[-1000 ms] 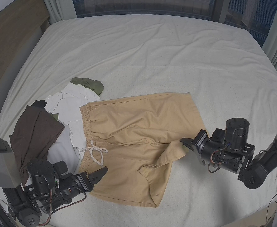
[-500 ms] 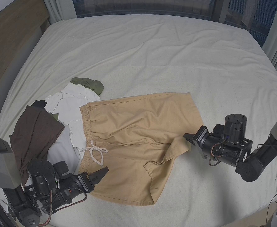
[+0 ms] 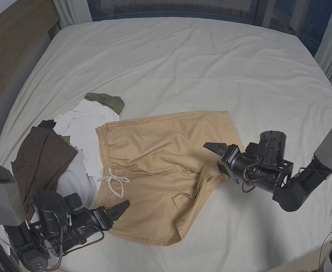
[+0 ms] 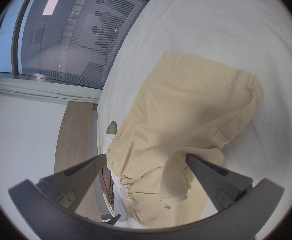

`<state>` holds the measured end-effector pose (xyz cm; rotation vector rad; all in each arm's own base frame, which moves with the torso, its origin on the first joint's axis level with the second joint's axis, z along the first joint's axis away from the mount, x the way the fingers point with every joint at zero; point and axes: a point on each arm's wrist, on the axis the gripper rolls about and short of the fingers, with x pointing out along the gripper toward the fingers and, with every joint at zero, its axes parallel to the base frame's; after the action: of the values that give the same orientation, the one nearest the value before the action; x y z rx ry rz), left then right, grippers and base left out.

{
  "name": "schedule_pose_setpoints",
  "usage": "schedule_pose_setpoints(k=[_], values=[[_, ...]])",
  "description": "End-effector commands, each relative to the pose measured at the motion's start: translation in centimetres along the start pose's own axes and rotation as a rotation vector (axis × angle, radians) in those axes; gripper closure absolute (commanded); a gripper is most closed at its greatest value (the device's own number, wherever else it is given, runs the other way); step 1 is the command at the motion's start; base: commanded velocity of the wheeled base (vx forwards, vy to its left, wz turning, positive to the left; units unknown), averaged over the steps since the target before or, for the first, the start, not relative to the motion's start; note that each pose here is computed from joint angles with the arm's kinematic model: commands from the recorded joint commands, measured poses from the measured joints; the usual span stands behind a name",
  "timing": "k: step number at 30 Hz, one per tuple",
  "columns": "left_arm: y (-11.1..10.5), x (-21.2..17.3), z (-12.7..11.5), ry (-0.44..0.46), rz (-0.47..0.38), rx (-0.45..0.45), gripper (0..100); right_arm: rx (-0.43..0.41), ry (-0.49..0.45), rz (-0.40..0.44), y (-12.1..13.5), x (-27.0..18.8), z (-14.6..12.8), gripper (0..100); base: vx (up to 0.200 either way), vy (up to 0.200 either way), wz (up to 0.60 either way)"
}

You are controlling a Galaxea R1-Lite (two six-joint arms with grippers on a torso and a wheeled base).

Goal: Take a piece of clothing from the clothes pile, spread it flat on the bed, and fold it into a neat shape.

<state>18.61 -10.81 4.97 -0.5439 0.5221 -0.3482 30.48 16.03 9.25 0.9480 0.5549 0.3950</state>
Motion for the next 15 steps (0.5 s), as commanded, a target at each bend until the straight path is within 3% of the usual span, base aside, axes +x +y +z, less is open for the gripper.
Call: schedule_pose_setpoints(k=[1,5,12,15], values=[[0.2,-0.3,-0.3,0.015,0.012,-0.006,0,-0.036,-0.009,0.021,2.1,-5.7,0.4,0,0.0,0.0,0.0],[0.2,-0.3,-0.2,0.013,0.01,-0.007,0,-0.104,0.04,-0.064,1.7,-7.8,-0.1,0,0.0,0.0,0.0],[0.2,-0.3,-0.2,0.012,0.011,-0.007,0,-0.09,0.128,-0.201,0.6,-8.4,-0.7,0,0.0,0.0,0.0],[0.1,-0.3,-0.2,0.012,0.009,-0.006,0,-0.129,0.16,-0.26,-0.1,-8.6,-0.7,0,0.0,0.0,0.0]])
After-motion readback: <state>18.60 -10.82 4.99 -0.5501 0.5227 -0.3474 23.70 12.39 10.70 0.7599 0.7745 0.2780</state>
